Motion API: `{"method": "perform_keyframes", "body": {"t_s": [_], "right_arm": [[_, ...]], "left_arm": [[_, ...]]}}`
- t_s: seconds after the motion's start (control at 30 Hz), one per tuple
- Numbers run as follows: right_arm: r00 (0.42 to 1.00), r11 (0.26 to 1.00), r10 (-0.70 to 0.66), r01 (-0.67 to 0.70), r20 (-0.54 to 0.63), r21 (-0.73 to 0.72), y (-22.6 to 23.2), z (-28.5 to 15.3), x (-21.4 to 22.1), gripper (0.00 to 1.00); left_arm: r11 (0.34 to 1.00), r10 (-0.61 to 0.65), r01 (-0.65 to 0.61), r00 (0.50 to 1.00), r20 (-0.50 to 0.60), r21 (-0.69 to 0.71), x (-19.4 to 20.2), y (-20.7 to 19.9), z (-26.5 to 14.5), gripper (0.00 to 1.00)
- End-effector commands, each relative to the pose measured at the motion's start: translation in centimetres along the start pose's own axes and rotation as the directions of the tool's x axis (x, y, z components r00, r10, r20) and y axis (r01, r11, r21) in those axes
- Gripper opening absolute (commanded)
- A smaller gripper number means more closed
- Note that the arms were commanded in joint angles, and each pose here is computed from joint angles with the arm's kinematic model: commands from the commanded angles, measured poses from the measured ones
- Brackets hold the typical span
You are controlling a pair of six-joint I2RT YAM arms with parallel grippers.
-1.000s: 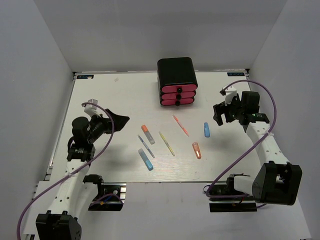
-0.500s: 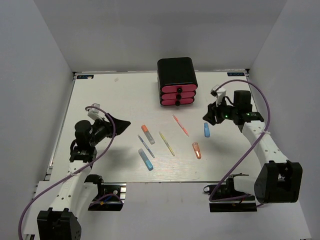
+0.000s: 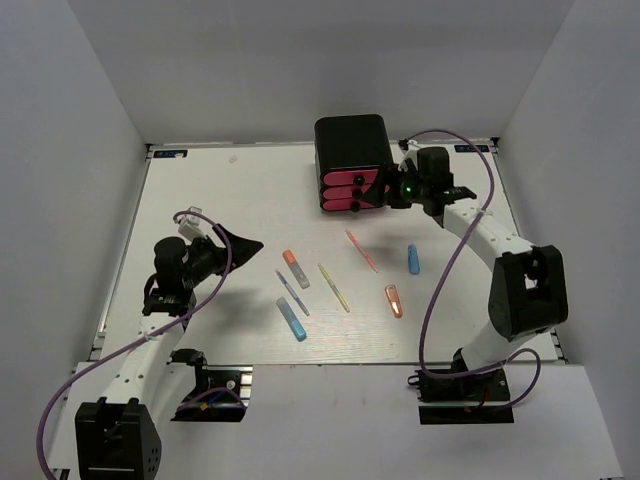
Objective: Sort the stationery into containers
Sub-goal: Open the drawer
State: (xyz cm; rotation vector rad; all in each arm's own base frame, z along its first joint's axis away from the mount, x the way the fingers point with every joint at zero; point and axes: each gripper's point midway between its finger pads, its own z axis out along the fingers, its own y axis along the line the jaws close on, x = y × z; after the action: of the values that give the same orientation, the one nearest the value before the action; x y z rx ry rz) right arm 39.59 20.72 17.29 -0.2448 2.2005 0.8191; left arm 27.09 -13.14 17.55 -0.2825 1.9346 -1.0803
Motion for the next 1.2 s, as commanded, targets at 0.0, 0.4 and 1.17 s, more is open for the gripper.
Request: {"method": "perform_keyframes", "body": {"t_s": [0.0,0.4,1.17], "right_arm": [[0.988,0.995,0.098,-0.102,0.121,0.024,0.7,1.1,-4.3,0.69],[0.982,0.989,0.140,-0.144,0.131,0.024,1.6,5.8,-6.6,0.62],[0.976,0.974,0.210,-0.215,0.065,0.076,1.0,2.5,0.3,0.31]], "left_arm": [[1.000,0.002,-0.002,1.000,0.014,0.004,-0.2,-0.1,0.1,0.86],[0.999,-0.031,0.031,1.000,0.004,-0.019,0.3,1.0,0.6,0.86],[0.992,-0.089,0.076,0.987,-0.130,-0.100,0.7,2.0,5.7,0.81]]}}
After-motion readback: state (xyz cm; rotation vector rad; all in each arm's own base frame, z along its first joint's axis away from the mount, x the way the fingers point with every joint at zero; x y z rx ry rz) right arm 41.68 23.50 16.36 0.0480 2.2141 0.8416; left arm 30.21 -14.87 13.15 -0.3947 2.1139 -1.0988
